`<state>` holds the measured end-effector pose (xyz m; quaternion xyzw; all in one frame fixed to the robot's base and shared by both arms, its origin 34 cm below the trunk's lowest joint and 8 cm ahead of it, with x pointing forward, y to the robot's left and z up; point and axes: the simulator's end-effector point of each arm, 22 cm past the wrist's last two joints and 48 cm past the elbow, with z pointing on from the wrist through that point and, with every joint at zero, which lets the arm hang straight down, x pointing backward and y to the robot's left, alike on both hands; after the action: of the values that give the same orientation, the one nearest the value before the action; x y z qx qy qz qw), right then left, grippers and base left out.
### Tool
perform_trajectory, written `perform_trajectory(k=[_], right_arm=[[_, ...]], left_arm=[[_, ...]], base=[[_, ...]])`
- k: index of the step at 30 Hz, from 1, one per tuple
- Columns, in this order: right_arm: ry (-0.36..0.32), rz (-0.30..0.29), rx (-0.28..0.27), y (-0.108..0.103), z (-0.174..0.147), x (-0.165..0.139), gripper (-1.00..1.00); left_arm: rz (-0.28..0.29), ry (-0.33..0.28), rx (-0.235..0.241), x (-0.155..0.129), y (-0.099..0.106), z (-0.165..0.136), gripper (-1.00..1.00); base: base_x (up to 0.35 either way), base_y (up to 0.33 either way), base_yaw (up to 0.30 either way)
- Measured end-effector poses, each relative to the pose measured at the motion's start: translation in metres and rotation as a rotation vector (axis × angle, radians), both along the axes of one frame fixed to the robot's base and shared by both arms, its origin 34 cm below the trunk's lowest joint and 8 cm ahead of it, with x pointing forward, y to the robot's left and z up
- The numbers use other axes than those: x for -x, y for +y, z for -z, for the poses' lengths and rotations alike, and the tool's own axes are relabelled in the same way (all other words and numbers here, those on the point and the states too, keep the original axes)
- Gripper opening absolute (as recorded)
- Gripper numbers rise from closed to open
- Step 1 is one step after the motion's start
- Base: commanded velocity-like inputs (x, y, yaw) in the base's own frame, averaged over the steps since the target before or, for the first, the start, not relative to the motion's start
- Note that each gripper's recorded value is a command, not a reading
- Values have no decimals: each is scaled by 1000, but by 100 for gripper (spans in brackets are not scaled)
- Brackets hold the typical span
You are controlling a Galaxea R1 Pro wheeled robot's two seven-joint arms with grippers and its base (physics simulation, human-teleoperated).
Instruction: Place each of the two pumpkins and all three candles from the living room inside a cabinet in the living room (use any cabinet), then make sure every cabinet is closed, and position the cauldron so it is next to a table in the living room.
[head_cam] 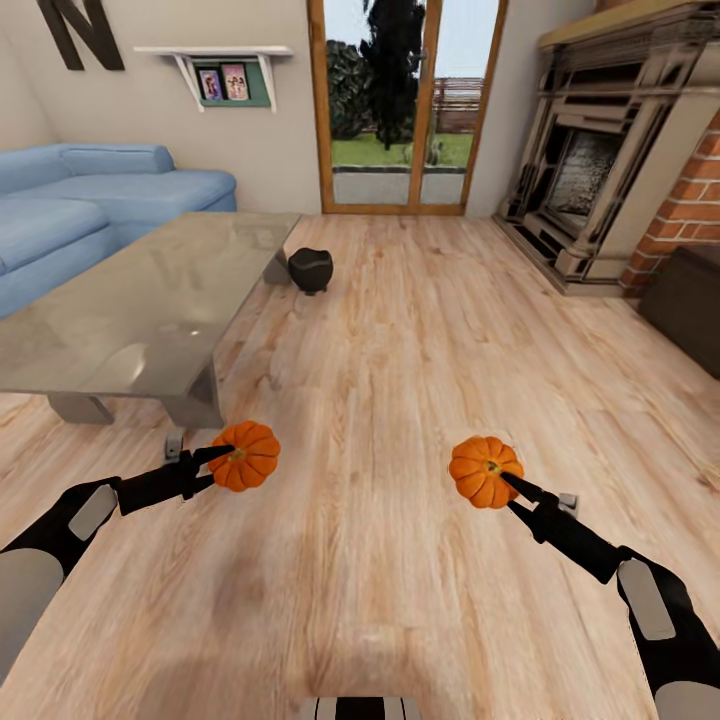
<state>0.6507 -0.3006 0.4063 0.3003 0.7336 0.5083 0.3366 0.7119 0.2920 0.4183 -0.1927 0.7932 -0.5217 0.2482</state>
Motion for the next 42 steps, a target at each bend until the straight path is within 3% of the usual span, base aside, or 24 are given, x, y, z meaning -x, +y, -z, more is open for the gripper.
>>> perform_trajectory(k=[10,20,42], right_arm=[[-49,1,0,0,-29,-4,-100],[-97,1,-1,0,-58,-6,-100],[-198,2,-3,0,-119,-5,-100]], left_arm=[[2,-51,1,-3,-1,-33,-100],[18,-135,32,-5,-5,-77,-100],[21,-246,33,-1,-6,-148,-100]], base=[[0,0,-269],[0,0,-269],[0,0,-269]])
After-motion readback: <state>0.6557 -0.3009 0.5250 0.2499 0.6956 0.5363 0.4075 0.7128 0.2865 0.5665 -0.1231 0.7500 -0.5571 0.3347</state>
